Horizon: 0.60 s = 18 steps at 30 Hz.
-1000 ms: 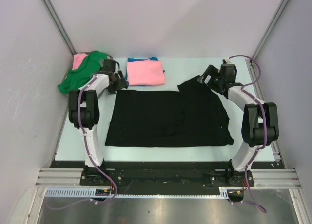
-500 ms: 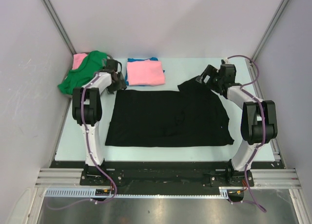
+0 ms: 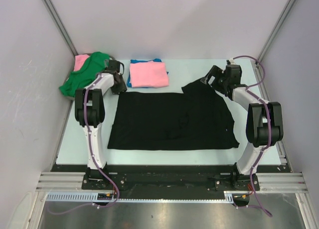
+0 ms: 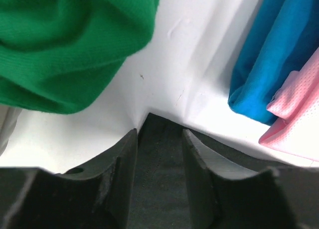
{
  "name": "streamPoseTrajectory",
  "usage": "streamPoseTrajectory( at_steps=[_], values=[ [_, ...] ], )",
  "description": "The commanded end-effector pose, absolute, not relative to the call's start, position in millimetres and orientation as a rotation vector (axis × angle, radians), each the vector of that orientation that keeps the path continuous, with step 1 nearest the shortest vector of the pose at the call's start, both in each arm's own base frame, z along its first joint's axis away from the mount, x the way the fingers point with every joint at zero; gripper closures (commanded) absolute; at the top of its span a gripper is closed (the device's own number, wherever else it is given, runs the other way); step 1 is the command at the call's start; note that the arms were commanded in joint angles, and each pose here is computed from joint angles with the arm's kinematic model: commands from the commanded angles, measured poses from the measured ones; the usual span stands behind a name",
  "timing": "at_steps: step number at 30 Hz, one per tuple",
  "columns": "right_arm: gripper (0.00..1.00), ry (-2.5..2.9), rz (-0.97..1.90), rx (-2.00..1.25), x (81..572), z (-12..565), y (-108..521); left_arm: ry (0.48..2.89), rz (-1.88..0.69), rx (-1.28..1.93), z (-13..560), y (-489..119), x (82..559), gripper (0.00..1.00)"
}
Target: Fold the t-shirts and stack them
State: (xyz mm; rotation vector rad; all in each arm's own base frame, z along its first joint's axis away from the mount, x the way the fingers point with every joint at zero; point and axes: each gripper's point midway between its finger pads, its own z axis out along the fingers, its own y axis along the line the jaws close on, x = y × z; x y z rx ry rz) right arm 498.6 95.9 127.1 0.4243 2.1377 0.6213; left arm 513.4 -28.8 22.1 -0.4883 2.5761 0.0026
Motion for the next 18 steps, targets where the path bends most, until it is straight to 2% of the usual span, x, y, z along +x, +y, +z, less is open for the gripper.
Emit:
streamPoseTrajectory(
  at_steps=[1,5,7,10,13,18],
  values=[
    [0.03,2.104,0.590,0.403,514,140,91,2.587,-0.060,-0.473,15,-34,514,0.58],
    [0.03,2.140,0.536,0.455,517,129,81,2.598,-0.096,-0.475,10,-37,512,0.72],
    [0.03,2.158,0.530,0.466,519,125,80,2.599,-0.104,-0.475,10,-38,511,0.76],
    [0.03,2.171,0.514,0.480,523,121,77,2.603,-0.133,-0.474,9,-40,510,0.91],
    [0.03,2.180,0.473,0.483,532,117,73,2.602,-0.146,-0.481,9,-40,507,1.00],
    [0.04,2.227,0.421,0.476,552,107,68,2.577,-0.192,-0.490,16,-41,506,1.00]
  ],
)
